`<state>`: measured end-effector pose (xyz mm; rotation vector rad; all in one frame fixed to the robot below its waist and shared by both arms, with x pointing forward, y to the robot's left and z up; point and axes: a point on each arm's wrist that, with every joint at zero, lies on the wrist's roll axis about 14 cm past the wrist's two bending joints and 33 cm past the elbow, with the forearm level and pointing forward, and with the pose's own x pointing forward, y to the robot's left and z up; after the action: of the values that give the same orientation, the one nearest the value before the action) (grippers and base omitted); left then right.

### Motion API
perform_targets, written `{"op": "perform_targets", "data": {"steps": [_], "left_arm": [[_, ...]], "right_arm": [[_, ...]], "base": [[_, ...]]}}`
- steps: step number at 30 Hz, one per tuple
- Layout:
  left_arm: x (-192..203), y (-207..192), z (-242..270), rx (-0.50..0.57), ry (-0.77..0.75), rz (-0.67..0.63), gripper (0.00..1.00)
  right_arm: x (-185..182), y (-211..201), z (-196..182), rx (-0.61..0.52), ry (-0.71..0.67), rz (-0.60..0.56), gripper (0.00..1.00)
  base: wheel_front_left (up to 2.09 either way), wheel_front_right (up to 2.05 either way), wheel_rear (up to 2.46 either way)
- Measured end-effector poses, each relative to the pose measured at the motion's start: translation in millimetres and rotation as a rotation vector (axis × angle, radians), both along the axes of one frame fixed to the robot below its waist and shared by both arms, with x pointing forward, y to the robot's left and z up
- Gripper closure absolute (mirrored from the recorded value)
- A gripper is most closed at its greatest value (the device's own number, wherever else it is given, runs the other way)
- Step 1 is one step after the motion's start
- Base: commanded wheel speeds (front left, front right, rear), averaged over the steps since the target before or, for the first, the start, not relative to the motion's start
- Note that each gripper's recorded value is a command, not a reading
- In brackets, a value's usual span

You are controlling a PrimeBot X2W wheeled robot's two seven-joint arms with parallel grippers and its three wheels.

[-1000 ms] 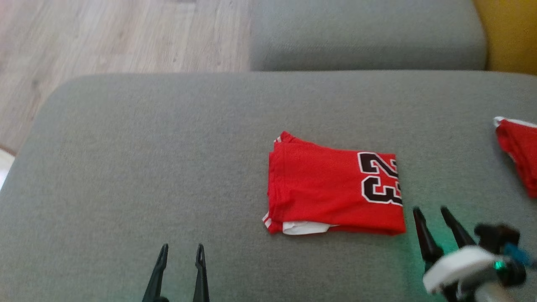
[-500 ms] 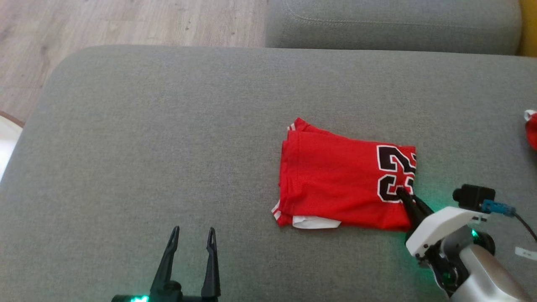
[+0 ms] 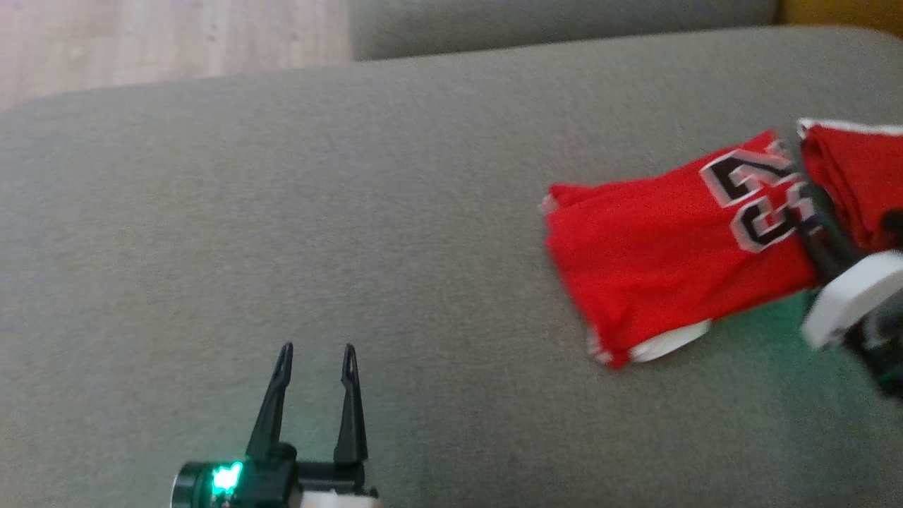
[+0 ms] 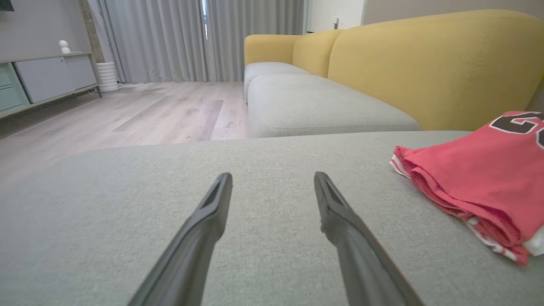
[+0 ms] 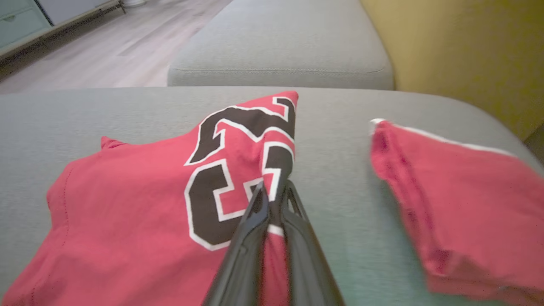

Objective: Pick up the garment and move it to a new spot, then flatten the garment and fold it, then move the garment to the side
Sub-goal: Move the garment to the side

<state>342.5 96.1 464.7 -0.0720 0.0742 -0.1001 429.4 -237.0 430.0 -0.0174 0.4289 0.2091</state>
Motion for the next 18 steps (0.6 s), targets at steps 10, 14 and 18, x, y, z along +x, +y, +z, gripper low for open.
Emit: {"op": "perform_targets", "data": {"steps": [10,14,18], "left_arm": [[37.8,-33.8,-17.7,-0.001,0.025,-0.11,0.0],[50.0,-45.4,-23.4,-0.006,0.028,-0.143,0.0],[58.6,-50.2,-24.8,-0.012,0.023,-0.154,0.0]], "right_arm": [[24.6,-116.3,56.5,-0.23,-0.089,-0.149,1.0],[24.0,-148.2,65.7,-0.307,-0.089,-0.197,1.0],[18.3,-174.7,68.0,-0.385,-0.068,-0.235,0.35]], "base": [[0.0,0.0,0.0],[0.0,0.0,0.0],[0.0,0.0,0.0]]}}
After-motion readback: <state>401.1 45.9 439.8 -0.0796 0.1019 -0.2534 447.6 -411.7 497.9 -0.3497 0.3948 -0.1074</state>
